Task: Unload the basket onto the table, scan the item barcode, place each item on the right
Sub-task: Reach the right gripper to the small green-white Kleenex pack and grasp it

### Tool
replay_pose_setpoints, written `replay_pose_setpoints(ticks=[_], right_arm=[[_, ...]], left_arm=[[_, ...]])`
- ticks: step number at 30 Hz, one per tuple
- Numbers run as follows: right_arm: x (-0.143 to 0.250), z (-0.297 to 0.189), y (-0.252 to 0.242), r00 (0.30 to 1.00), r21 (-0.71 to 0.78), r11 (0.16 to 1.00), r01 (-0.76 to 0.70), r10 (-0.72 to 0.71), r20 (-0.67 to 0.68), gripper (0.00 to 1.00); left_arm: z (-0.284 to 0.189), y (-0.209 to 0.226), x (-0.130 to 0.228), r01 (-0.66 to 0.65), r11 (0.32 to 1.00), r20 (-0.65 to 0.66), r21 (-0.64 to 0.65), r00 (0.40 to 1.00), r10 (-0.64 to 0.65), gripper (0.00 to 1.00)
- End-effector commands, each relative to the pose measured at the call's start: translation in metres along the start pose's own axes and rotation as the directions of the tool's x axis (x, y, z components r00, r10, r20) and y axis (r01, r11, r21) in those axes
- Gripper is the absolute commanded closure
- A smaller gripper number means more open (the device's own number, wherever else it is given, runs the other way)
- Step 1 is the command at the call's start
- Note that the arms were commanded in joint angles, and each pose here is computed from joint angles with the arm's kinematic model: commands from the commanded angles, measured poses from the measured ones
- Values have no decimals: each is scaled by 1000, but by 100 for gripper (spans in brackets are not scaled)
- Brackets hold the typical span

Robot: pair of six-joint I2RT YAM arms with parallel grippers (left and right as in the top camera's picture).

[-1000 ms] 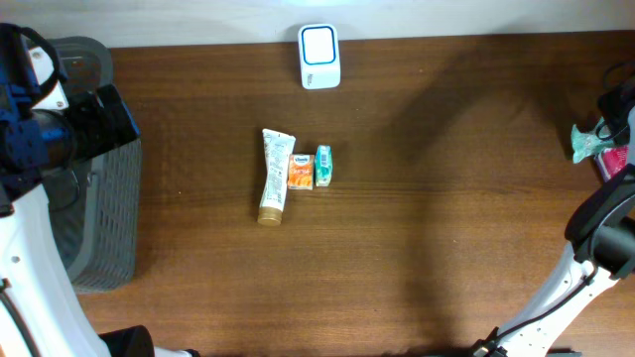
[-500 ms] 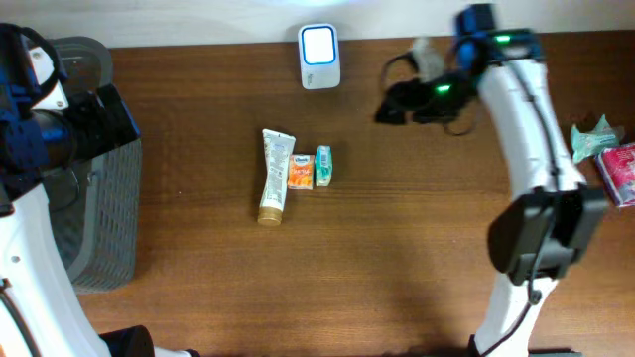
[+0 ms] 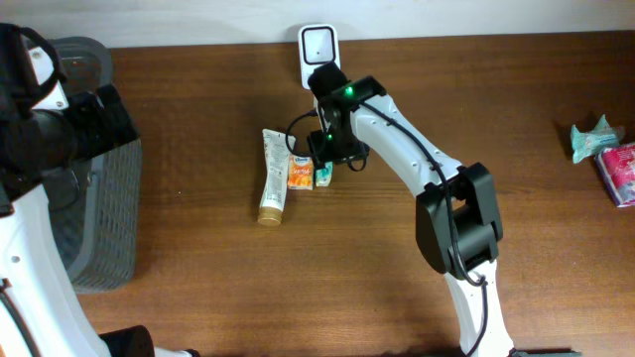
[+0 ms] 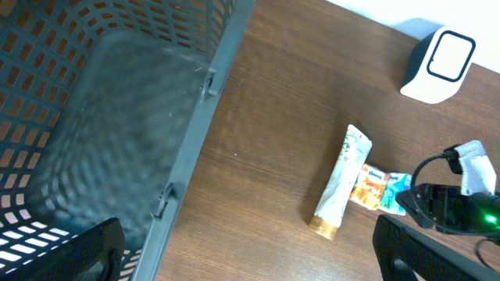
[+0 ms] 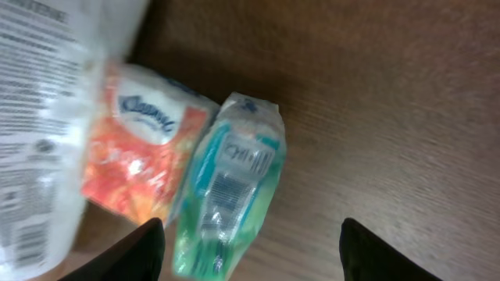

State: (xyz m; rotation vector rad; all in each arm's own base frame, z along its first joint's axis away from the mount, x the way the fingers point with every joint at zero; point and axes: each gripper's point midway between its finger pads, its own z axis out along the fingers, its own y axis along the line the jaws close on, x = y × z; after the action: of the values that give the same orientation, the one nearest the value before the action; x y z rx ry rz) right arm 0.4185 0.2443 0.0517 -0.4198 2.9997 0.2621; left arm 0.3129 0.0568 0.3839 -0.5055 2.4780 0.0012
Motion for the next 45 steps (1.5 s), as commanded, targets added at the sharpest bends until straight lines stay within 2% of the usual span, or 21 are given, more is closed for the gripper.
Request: replay_pose_setpoints(ticks=[1, 2, 3, 4, 6, 9, 12, 15, 17, 18, 22, 24, 27, 29, 31, 33, 35, 41, 42, 43, 45], right_arm=[[10, 24, 4, 999, -42, 999, -18, 16, -31, 39], [11, 28, 13, 999, -98, 995, -15, 12, -32, 42], [10, 28, 13, 1000, -100, 995, -12, 9, -29, 54], [9, 28, 12, 1000, -93, 996, -11, 9, -24, 76], [7, 25, 7, 1000, -85, 996, -20, 18, -22, 96], [5, -12, -42, 999, 220, 975, -28, 33, -19, 96], [13, -49, -88, 990, 494, 859, -134, 140, 24, 96], [34, -22, -111, 987, 594, 795, -126, 163, -8, 96], [49, 2, -109, 984, 570, 814, -113, 173, -52, 92], [55, 11, -96, 980, 512, 851, -115, 183, -83, 78], [42, 4, -13, 985, 185, 979, -82, 108, -135, 57], [26, -18, 15, 994, 66, 997, -32, 39, -103, 39], [18, -38, 3, 996, 116, 992, -41, 49, -74, 34], [20, -45, -39, 988, 174, 979, -104, 122, -96, 31], [27, -49, -73, 973, 185, 970, -161, 187, -134, 31], [33, -43, -87, 956, 102, 970, -221, 236, -177, 44], [34, -25, -67, 971, -128, 981, -149, 120, -206, 44], [47, 33, -44, 972, -354, 917, -185, 118, -203, 46], [47, 34, -45, 973, -354, 917, -184, 117, -201, 51], [47, 34, -45, 973, -354, 917, -183, 117, -200, 72], [47, 32, -40, 971, -381, 905, -190, 117, -207, 96]], left_arm=[[-2, 2, 0, -9, 1000, 7, -5, 1000, 9, 1], [-2, 2, 0, -9, 1000, 7, -5, 1000, 9, 1], [-2, 2, 0, -9, 1000, 7, -5, 1000, 9, 1], [-2, 2, 0, -9, 1000, 7, -5, 1000, 9, 1], [-2, 2, 0, -9, 1000, 7, -5, 1000, 9, 1], [-2, 2, 0, -9, 1000, 7, -5, 1000, 9, 1], [-2, 2, 0, -9, 1000, 7, -5, 1000, 9, 1], [-2, 2, 0, -9, 1000, 7, -5, 1000, 9, 1], [-2, 2, 0, -9, 1000, 7, -5, 1000, 9, 1], [-2, 2, 0, -9, 1000, 7, -5, 1000, 9, 1], [-2, 2, 0, -9, 1000, 7, -5, 1000, 9, 1], [-2, 2, 0, -9, 1000, 7, -5, 1000, 9, 1], [-2, 2, 0, -9, 1000, 7, -5, 1000, 9, 1], [-2, 2, 0, -9, 1000, 7, -5, 1000, 9, 1], [-2, 2, 0, -9, 1000, 7, -5, 1000, 9, 1], [-2, 2, 0, -9, 1000, 7, -5, 1000, 9, 1], [-2, 2, 0, -9, 1000, 7, -5, 1000, 9, 1], [-2, 2, 0, -9, 1000, 7, -5, 1000, 9, 1], [-2, 2, 0, -9, 1000, 7, -5, 1000, 9, 1], [-2, 2, 0, -9, 1000, 7, -5, 1000, 9, 1], [-2, 2, 0, -9, 1000, 7, -5, 1000, 9, 1]])
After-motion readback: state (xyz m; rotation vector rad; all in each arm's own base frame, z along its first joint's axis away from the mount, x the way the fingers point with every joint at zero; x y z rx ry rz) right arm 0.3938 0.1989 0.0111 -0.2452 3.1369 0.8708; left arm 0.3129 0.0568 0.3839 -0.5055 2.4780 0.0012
